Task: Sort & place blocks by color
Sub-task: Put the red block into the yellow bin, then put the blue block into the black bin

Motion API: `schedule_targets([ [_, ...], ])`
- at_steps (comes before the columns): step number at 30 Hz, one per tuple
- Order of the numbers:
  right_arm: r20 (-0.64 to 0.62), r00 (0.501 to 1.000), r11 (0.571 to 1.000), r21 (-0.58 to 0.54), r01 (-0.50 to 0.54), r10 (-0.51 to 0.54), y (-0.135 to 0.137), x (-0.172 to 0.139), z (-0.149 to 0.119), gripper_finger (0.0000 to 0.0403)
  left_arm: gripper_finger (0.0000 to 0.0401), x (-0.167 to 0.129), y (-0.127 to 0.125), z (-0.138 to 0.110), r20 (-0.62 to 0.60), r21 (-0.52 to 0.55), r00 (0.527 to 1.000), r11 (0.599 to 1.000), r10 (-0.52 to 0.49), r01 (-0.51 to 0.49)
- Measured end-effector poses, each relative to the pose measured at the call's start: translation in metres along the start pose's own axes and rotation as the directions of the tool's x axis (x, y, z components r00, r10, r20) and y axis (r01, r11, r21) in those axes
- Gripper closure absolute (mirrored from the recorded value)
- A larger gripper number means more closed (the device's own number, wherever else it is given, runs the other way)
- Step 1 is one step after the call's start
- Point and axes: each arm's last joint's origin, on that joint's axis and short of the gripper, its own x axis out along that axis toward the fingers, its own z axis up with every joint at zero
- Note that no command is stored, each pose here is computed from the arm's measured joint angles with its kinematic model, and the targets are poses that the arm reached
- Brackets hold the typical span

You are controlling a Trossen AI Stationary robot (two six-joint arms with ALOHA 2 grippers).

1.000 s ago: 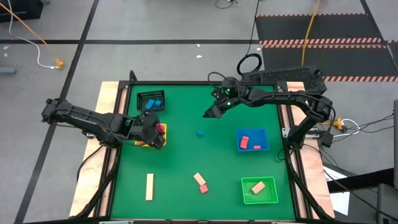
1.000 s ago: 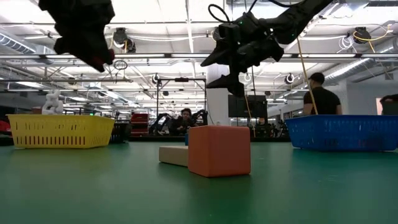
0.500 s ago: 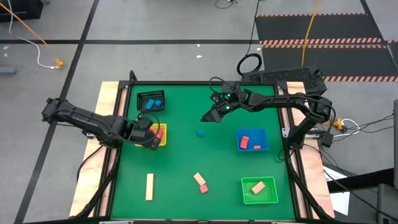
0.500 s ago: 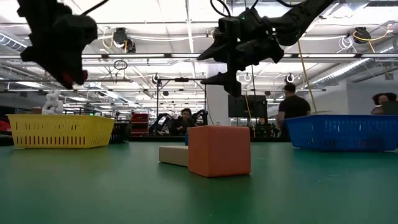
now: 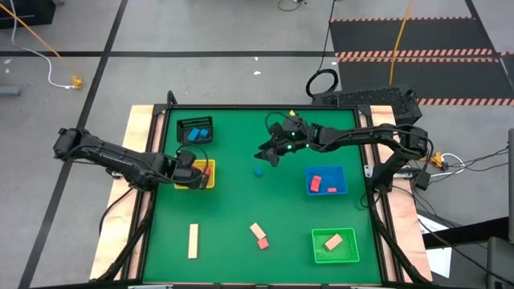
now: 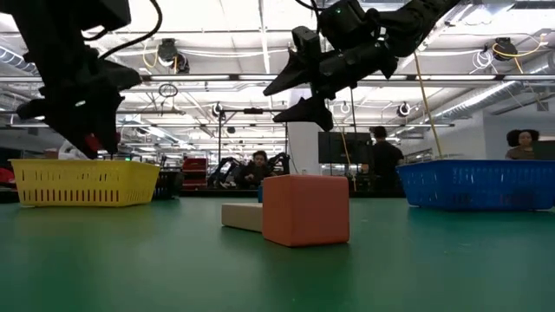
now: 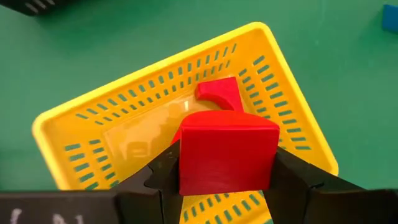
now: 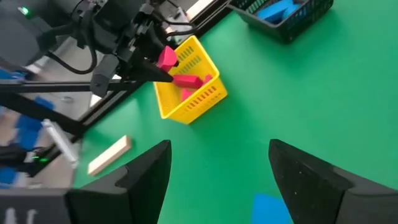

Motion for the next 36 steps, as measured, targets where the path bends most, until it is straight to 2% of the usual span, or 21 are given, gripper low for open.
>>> schedule_targets([
  [7,0.023,0.999,0.998,-0.041,0.049,-0.048,0.007,0.003,-0.004,0.0145,0.0227,0.007,0.006,0.001,-0.003,-0.037,0.999,0.999,0.035,-0.035],
  [14,-0.021,0.997,0.996,-0.056,0.068,-0.070,0.005,0.005,-0.010,0.0145,0.0116,0.010,0.009,0.006,0.001,-0.127,0.999,0.991,0.051,-0.050],
  [17,-0.063,0.991,0.993,-0.043,0.114,-0.116,-0.001,0.009,-0.016,0.0145,0.0091,0.011,0.009,0.008,-0.017,-0.147,0.999,0.988,0.049,-0.051],
  [21,-0.093,0.984,0.988,-0.047,0.150,-0.154,-0.005,0.019,-0.026,0.0145,0.0084,0.010,0.009,0.011,-0.051,-0.203,0.999,0.979,0.016,-0.026],
  [25,-0.111,0.982,0.985,-0.092,0.144,-0.154,-0.003,0.029,-0.036,0.0145,0.0095,0.005,0.001,0.018,-0.001,-0.250,0.993,0.961,-0.119,0.115],
  [28,-0.122,0.976,0.968,-0.200,0.154,-0.181,-0.004,0.038,-0.045,0.0145,0.0105,-0.002,-0.008,0.027,0.076,-0.232,0.961,0.933,-0.266,0.276],
  [33,-0.180,0.965,0.890,-0.447,0.095,-0.193,-0.006,0.052,-0.063,0.0145,0.0121,-0.022,-0.023,0.041,0.213,-0.116,0.845,0.846,-0.490,0.520],
  [36,-0.204,0.960,0.863,-0.500,0.067,-0.193,-0.005,0.057,-0.071,0.0145,0.0126,-0.032,-0.029,0.048,0.280,-0.070,0.763,0.780,-0.583,0.622],
])
